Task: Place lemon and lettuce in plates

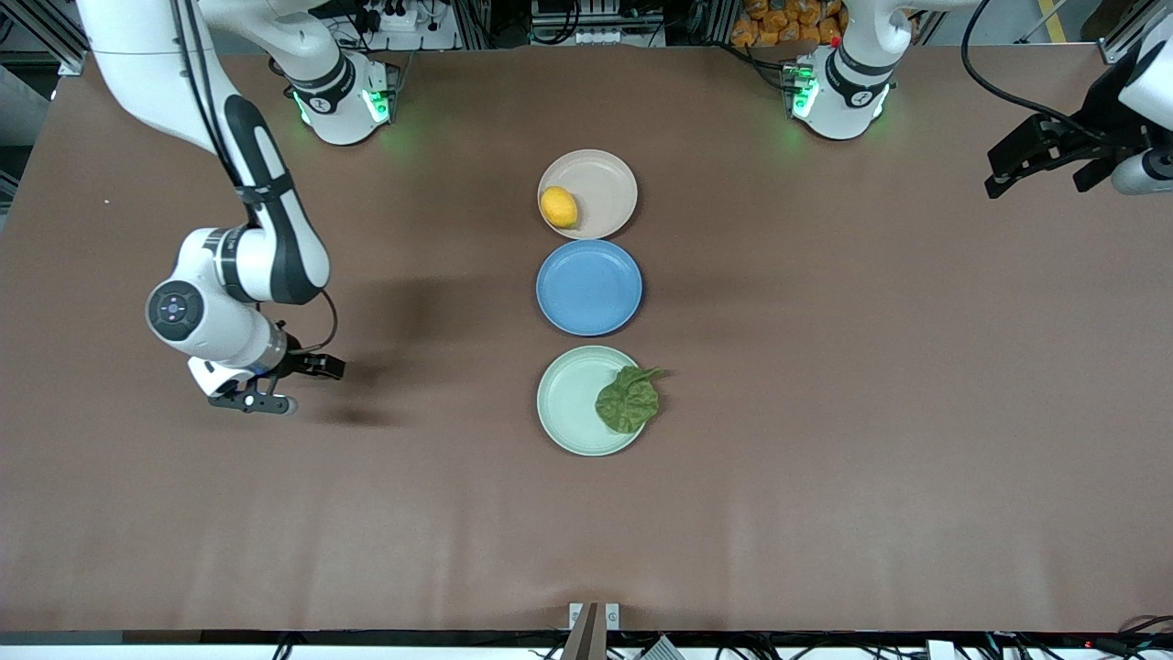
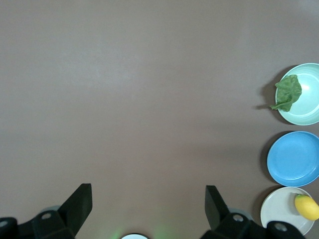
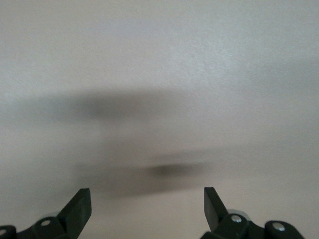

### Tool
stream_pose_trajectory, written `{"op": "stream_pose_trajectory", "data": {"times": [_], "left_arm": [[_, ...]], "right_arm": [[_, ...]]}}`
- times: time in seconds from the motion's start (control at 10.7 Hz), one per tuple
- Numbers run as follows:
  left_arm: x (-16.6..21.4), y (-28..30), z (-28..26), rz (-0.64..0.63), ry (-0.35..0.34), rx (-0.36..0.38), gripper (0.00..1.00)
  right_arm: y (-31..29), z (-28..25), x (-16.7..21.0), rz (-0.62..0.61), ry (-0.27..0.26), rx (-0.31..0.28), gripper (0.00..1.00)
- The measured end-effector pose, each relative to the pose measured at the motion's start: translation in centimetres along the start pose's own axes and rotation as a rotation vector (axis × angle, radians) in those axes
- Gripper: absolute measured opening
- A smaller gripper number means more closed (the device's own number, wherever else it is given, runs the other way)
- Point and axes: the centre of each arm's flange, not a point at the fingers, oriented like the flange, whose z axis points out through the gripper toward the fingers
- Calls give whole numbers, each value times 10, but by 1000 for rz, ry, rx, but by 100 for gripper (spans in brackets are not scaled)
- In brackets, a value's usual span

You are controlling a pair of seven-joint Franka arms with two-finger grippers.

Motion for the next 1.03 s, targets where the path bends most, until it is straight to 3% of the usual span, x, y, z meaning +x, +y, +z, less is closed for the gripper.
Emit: {"op": "stream_pose_trajectory", "data": {"times": [0.75, 1.03], "left_arm": [[10, -24, 47, -33, 12, -1, 100], [2, -25, 44, -8, 22, -2, 100]], "right_arm": [[4, 5, -12, -98, -135, 7, 100], [24, -23, 9, -86, -102, 22, 100]]}}
